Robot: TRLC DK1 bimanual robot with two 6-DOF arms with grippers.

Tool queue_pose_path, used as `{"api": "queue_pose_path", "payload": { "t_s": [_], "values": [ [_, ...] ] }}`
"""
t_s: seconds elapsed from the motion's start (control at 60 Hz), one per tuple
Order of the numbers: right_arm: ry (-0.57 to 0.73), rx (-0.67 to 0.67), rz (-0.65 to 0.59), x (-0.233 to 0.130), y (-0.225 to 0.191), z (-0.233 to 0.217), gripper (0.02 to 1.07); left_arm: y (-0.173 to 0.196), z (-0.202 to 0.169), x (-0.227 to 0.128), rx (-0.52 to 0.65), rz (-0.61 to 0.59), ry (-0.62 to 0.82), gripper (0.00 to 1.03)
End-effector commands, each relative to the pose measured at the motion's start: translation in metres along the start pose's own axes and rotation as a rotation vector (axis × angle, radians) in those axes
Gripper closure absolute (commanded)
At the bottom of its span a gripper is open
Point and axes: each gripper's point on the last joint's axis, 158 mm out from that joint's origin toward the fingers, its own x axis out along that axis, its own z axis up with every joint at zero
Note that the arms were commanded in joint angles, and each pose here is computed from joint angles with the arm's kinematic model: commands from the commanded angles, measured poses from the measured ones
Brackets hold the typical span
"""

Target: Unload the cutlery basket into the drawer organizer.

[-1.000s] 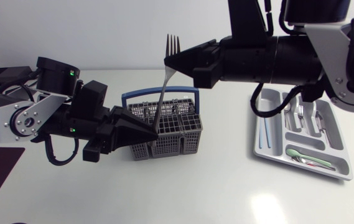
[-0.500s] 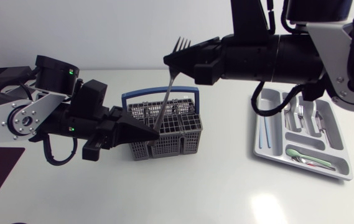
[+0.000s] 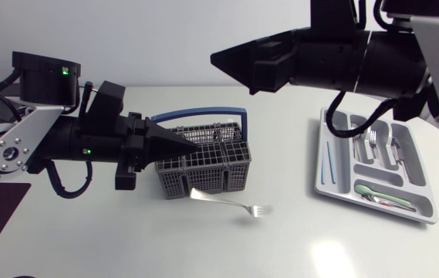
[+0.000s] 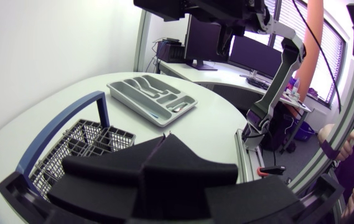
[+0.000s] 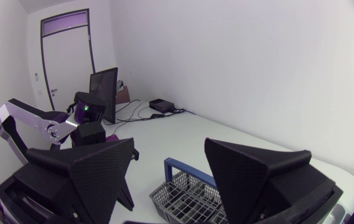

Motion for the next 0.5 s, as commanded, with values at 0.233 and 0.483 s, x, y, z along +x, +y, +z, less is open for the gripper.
{"api": "queue_pose_path", "payload": {
  "t_s": [0.233, 0.483],
  "values": [
    [0.019, 0.019, -0.017, -0.002, -0.006, -0.007, 0.21, -0.004, -0.043, 0.015, -0.009, 0.011, 0.124, 0.98],
    [0.066, 0.002, -0.015, -0.007, -0.007, -0.022, 0.21, -0.011, -0.09, 0.024, 0.176, 0.041, 0.312, 0.9]
  ]
}}
